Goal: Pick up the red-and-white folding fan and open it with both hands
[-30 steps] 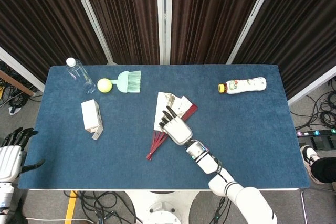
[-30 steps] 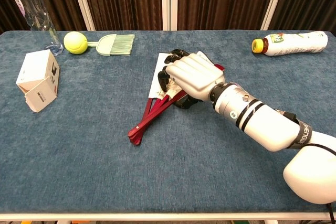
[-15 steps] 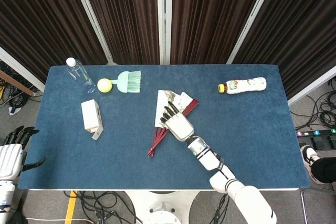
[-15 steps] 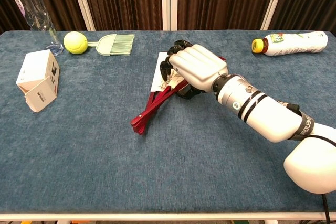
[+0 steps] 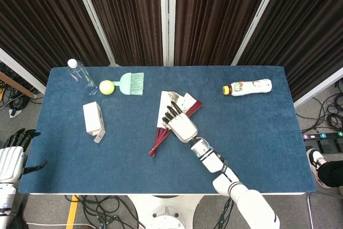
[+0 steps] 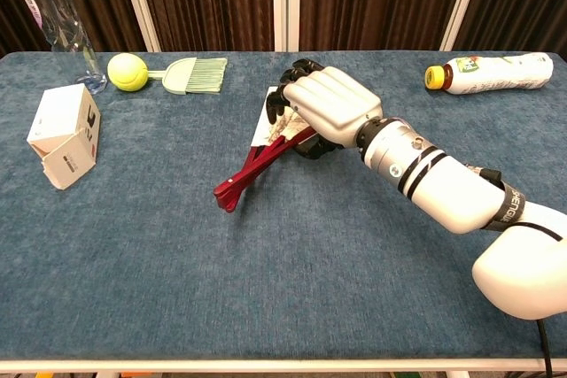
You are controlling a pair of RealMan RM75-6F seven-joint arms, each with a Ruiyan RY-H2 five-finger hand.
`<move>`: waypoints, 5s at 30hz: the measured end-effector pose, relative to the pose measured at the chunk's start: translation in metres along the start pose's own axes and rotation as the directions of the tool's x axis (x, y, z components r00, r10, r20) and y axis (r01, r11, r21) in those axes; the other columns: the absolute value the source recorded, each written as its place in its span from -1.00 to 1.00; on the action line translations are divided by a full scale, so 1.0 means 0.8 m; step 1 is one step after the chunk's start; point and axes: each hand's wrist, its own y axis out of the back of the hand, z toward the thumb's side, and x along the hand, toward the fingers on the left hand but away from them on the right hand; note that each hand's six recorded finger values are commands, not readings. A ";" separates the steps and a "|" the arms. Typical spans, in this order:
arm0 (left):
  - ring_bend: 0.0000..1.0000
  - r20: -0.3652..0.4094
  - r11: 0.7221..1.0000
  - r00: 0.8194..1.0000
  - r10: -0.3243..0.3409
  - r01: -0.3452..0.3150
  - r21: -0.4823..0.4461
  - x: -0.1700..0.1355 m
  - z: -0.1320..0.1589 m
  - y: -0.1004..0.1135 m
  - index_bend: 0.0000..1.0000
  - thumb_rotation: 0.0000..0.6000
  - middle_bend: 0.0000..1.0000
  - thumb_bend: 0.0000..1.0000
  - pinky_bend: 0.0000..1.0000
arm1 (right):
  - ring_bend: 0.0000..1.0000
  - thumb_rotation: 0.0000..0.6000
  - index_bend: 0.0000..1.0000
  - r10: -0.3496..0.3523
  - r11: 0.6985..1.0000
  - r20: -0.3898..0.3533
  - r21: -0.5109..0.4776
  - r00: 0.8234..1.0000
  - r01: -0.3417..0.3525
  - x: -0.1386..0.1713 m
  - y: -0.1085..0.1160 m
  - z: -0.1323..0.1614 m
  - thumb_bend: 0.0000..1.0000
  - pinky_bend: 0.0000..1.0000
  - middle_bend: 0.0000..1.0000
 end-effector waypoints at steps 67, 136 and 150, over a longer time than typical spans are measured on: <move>-0.84 0.487 0.688 0.865 -0.122 0.428 -0.587 0.175 0.382 -0.090 -0.47 1.00 -0.59 -1.00 -0.57 | -0.31 1.00 0.41 -0.274 0.956 -0.168 -0.152 0.947 0.250 0.005 0.268 -0.035 0.31 -0.36 0.16; 0.23 0.495 0.860 0.862 0.110 -0.333 0.388 0.165 0.356 -0.131 0.47 1.00 0.52 -0.28 0.15 | -0.57 1.00 -0.03 -0.056 0.935 -0.100 0.343 0.993 0.087 0.171 0.190 -0.112 -0.17 -0.97 -0.09; -0.12 0.511 0.855 0.852 0.117 -0.348 0.385 0.166 0.374 -0.141 -0.03 1.00 0.11 -0.49 0.03 | -0.93 1.00 -0.58 -0.086 0.911 -0.068 0.399 0.994 0.106 0.206 0.160 -0.112 -0.48 -1.00 -0.44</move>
